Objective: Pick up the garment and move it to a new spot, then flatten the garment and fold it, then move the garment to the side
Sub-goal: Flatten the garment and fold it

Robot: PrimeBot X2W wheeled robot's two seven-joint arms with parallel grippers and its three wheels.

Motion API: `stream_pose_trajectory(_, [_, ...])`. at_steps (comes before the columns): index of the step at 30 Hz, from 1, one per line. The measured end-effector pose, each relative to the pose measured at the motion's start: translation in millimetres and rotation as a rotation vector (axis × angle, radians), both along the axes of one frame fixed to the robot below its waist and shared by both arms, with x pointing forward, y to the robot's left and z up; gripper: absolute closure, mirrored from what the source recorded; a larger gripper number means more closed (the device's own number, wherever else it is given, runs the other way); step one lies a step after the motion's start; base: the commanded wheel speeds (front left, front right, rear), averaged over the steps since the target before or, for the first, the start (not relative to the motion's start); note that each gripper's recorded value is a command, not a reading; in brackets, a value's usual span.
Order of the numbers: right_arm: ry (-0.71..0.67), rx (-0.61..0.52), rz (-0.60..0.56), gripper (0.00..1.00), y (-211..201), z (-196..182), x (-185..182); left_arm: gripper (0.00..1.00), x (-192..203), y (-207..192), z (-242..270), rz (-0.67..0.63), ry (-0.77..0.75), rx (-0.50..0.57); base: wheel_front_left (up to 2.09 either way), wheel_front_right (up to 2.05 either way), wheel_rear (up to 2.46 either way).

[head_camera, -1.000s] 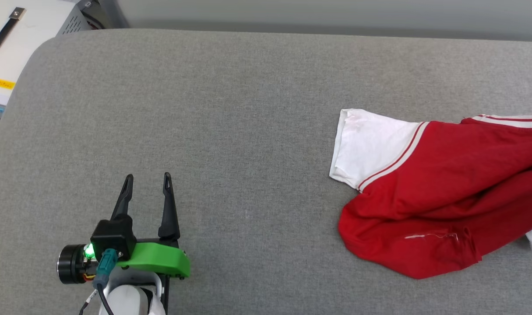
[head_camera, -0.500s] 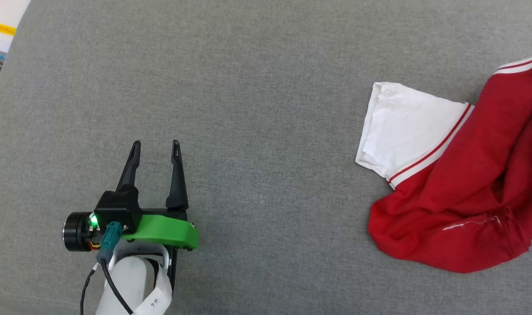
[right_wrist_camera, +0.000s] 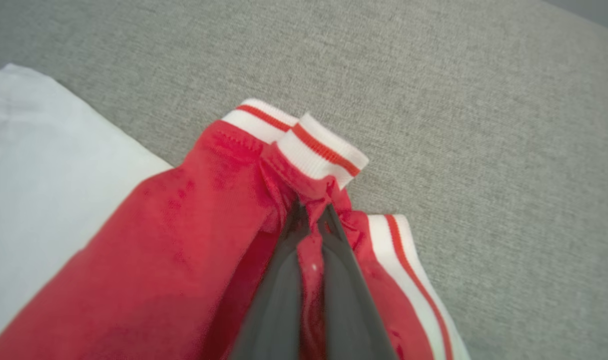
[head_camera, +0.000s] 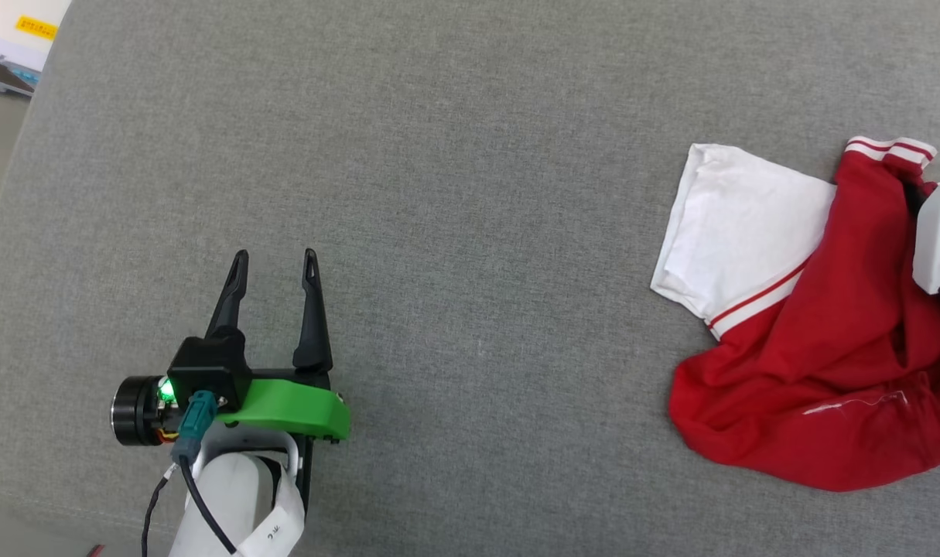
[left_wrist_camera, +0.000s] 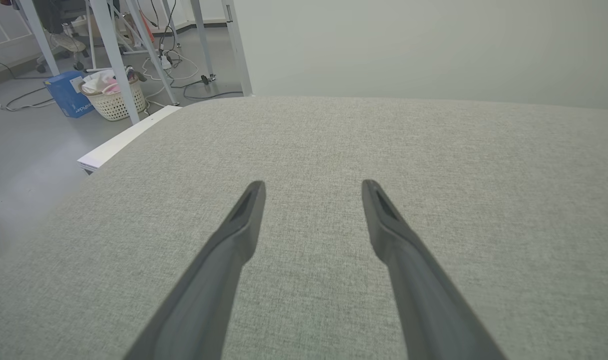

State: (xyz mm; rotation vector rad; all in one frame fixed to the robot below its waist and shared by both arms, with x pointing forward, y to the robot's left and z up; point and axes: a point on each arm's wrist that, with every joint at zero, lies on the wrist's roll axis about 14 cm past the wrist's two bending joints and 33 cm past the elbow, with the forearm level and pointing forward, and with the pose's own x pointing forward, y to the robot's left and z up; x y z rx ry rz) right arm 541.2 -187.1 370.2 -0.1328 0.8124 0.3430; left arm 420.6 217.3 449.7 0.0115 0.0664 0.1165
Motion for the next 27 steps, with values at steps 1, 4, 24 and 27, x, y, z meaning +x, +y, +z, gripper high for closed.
stream_pose_trajectory(1, [-0.029,0.009,0.005,0.0,2,5,0,0.0,0,0,2,-0.001,-0.006,0.0,0.0,0.0,0.0])
stream_pose_trajectory(4, [-0.115,0.034,0.013,0.0,1,19,-3,0.0,-1,-3,10,-0.01,-0.027,-0.003,0.0,0.0,0.0])
stream_pose_trajectory(24, [-0.852,0.183,-0.174,0.0,-49,156,-72,0.0,28,-54,77,-0.266,-0.213,0.019,0.0,0.0,0.0])
stream_pose_trajectory(27, [-0.907,0.179,-0.197,0.0,-45,163,-91,0.0,46,-72,89,-0.347,-0.232,0.029,0.0,0.0,0.0])
